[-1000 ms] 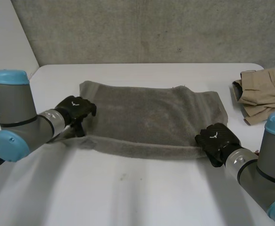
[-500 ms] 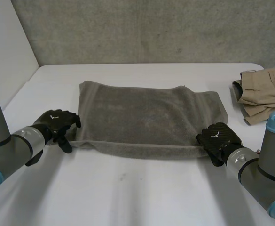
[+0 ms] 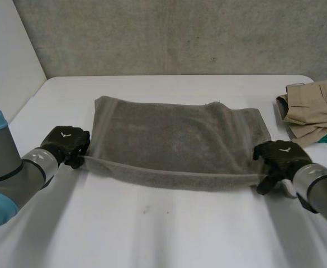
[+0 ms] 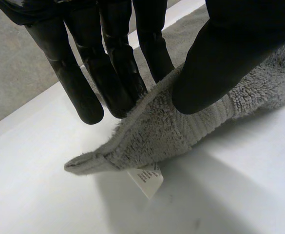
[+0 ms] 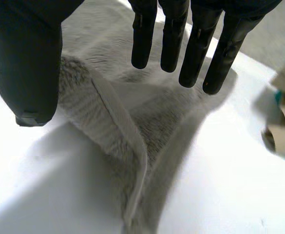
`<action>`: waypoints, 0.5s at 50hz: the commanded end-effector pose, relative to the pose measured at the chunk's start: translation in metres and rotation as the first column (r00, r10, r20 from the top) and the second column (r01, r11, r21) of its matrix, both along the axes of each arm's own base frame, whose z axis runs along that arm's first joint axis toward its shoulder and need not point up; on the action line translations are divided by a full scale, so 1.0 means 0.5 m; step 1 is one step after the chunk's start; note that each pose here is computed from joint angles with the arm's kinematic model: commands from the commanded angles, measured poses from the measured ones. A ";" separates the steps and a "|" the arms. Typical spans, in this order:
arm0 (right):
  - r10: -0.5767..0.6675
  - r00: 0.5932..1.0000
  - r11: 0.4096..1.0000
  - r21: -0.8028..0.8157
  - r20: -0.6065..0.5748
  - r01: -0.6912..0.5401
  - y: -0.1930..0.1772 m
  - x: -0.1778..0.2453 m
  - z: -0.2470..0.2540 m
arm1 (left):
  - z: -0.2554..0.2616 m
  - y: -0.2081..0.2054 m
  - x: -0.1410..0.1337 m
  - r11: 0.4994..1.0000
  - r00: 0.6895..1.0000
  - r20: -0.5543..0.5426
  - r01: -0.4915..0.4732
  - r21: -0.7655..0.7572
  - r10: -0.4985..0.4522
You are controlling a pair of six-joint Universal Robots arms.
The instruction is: Fold the laundry.
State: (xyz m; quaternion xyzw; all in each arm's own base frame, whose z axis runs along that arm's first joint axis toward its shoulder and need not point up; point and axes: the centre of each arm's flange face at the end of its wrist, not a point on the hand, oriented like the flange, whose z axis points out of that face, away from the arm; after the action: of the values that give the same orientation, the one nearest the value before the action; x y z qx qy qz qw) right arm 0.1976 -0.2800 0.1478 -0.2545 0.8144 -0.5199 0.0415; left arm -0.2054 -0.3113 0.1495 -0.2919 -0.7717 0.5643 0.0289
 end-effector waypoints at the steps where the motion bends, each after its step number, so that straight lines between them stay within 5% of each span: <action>1: -0.071 0.995 0.992 0.112 0.077 0.062 -0.023 -0.061 -0.002 | 0.002 0.001 0.005 1.000 1.000 -0.005 -0.009 0.002 0.009; 18: -0.021 0.994 0.986 0.166 0.109 0.002 -0.020 -0.074 -0.029 | 0.009 0.008 0.004 1.000 1.000 -0.002 -0.008 0.009 0.008; 25: 0.115 0.989 0.991 0.076 -0.094 -0.108 0.020 -0.077 0.035 | 0.072 0.077 0.023 0.999 1.000 0.030 -0.009 0.045 0.008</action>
State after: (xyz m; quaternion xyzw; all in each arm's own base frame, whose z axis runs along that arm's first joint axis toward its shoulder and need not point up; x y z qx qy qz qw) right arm 0.1599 -0.2878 0.1363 -0.2366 0.8484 -0.4647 0.0912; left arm -0.2014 -0.2994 0.1621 -0.2900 -0.7772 0.5577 0.0270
